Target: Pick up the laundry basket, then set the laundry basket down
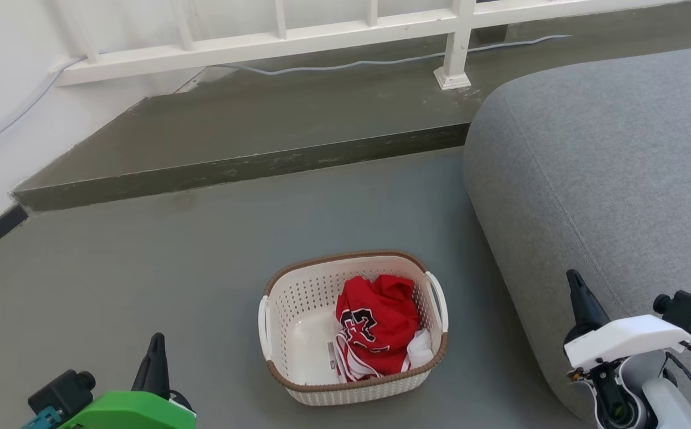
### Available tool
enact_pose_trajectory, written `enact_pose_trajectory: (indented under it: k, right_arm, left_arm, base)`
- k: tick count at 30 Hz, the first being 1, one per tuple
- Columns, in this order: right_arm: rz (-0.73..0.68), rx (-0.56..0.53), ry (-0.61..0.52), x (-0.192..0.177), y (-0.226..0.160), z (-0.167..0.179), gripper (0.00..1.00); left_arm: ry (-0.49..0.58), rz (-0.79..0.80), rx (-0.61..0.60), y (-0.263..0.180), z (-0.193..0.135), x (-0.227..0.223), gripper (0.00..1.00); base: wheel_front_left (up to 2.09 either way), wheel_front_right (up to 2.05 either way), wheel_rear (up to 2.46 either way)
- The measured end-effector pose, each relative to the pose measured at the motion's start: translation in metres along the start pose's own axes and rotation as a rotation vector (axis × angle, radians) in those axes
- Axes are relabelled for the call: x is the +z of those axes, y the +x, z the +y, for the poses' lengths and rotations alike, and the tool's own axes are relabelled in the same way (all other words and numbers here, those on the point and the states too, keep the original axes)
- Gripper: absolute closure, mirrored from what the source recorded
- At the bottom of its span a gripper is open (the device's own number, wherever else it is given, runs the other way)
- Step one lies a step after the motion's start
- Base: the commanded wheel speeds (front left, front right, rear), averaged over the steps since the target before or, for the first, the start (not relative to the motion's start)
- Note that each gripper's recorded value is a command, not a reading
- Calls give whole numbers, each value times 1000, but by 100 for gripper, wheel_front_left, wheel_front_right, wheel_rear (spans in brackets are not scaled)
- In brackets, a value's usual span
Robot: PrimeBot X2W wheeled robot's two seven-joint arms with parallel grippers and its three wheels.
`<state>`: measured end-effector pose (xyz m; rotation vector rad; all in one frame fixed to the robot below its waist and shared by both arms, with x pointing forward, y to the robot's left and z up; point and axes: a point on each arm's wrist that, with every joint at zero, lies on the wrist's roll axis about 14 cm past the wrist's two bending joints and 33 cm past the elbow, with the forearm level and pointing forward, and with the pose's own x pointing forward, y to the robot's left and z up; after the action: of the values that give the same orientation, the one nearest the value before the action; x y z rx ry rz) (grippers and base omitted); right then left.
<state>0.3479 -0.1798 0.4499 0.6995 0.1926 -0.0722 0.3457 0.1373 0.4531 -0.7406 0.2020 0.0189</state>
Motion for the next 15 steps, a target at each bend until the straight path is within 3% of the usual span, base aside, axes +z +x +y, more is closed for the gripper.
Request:
enact_pose_trajectory:
  k: [15]
  right_arm:
    - [2, -11, 208, 6, 5, -3, 100]
  left_arm:
    - [-198, 5, 8, 6, 7, 9, 100]
  base:
    - [0, 0, 0]
